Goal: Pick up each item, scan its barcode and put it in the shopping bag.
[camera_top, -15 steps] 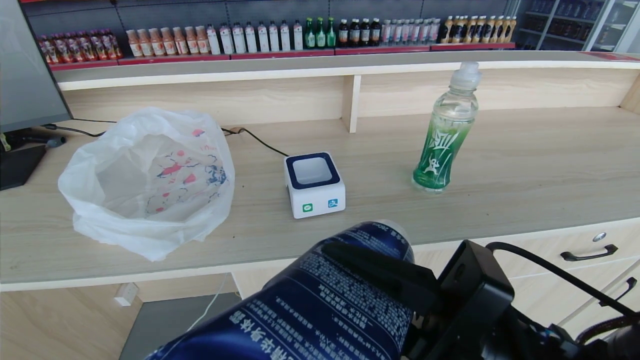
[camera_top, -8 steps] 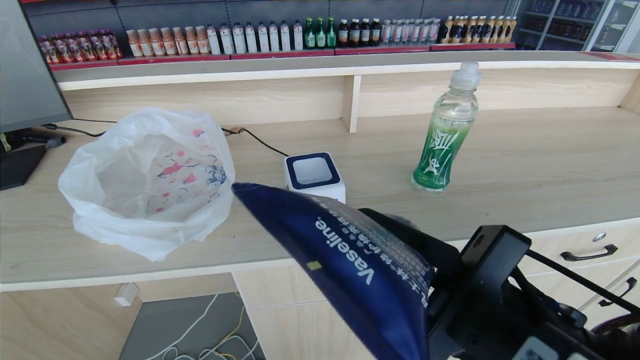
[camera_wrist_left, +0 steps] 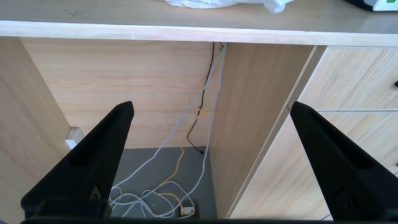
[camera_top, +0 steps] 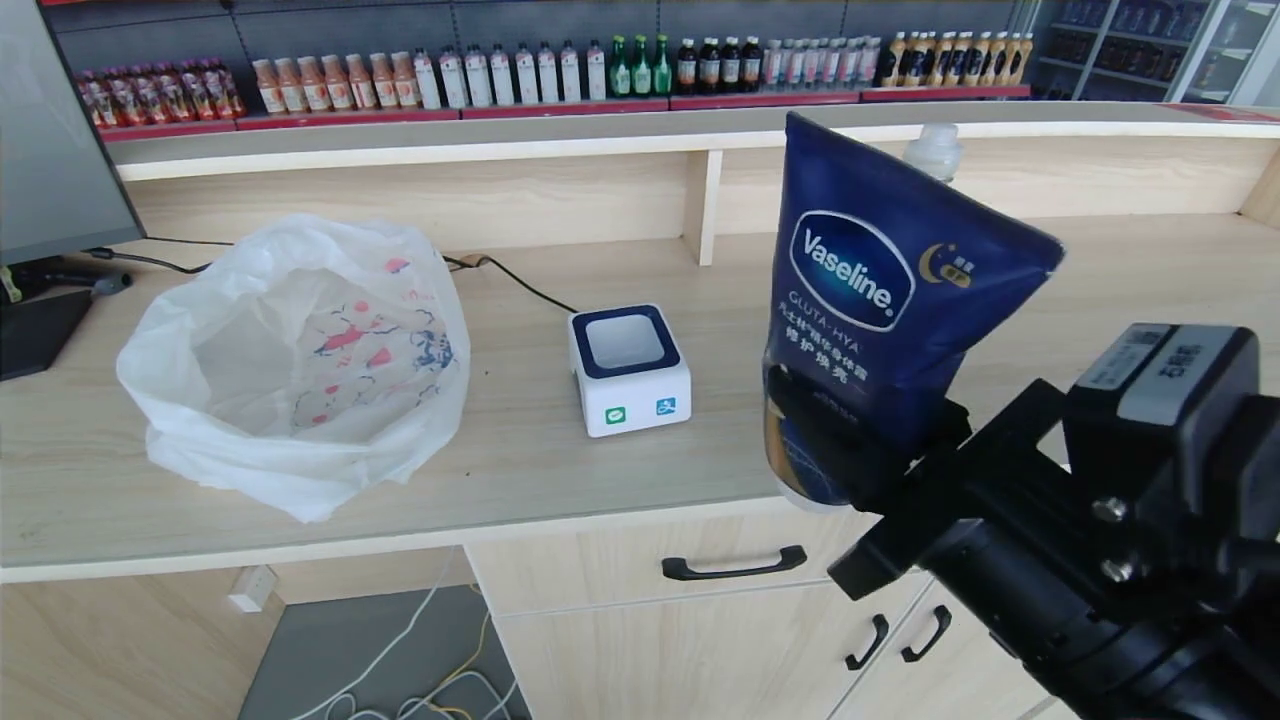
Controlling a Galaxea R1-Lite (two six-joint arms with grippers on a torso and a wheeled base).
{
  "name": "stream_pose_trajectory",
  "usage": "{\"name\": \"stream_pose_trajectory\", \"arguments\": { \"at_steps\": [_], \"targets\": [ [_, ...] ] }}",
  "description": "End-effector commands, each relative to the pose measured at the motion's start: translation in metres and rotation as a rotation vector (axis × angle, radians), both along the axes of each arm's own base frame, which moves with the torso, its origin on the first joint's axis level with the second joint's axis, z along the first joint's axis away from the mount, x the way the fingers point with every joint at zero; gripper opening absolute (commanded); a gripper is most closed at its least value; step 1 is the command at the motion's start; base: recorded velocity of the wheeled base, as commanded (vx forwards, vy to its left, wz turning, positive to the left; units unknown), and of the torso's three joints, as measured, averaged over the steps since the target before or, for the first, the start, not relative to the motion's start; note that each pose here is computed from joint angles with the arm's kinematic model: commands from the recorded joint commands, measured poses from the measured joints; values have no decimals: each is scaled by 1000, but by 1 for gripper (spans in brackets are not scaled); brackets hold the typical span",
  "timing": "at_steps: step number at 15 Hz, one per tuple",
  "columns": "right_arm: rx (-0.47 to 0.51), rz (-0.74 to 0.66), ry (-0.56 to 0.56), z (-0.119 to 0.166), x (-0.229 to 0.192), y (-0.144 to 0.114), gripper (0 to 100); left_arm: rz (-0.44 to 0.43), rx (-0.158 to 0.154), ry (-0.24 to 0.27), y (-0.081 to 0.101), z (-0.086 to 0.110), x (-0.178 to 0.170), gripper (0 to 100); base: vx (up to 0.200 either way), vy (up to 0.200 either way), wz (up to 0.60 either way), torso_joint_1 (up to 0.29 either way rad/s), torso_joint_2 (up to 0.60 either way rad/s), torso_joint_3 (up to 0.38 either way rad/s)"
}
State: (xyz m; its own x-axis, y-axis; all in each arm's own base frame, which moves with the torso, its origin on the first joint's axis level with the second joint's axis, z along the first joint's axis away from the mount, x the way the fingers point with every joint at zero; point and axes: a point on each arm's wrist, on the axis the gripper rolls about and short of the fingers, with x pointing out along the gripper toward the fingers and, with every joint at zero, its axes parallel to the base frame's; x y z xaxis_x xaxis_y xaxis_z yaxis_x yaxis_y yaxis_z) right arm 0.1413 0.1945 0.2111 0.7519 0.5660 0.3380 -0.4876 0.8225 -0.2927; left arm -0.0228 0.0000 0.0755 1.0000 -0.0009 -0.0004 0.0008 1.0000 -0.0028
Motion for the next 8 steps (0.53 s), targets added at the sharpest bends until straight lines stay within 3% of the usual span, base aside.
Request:
{"name": "stream_pose_trajectory", "arguments": {
  "at_steps": [1,5,8],
  "targets": [
    [81,-42,44,2,15,-10,0,1,0,0,0,0,0,100,0,0,0,0,0,0],
    [256,-104,130,-2,36,-36,0,1,0,0,0,0,0,100,0,0,0,0,0,0],
    [291,-94,161,-4,38,-38,0,1,1,0,0,0,0,100,0,0,0,0,0,0]
  ]
}}
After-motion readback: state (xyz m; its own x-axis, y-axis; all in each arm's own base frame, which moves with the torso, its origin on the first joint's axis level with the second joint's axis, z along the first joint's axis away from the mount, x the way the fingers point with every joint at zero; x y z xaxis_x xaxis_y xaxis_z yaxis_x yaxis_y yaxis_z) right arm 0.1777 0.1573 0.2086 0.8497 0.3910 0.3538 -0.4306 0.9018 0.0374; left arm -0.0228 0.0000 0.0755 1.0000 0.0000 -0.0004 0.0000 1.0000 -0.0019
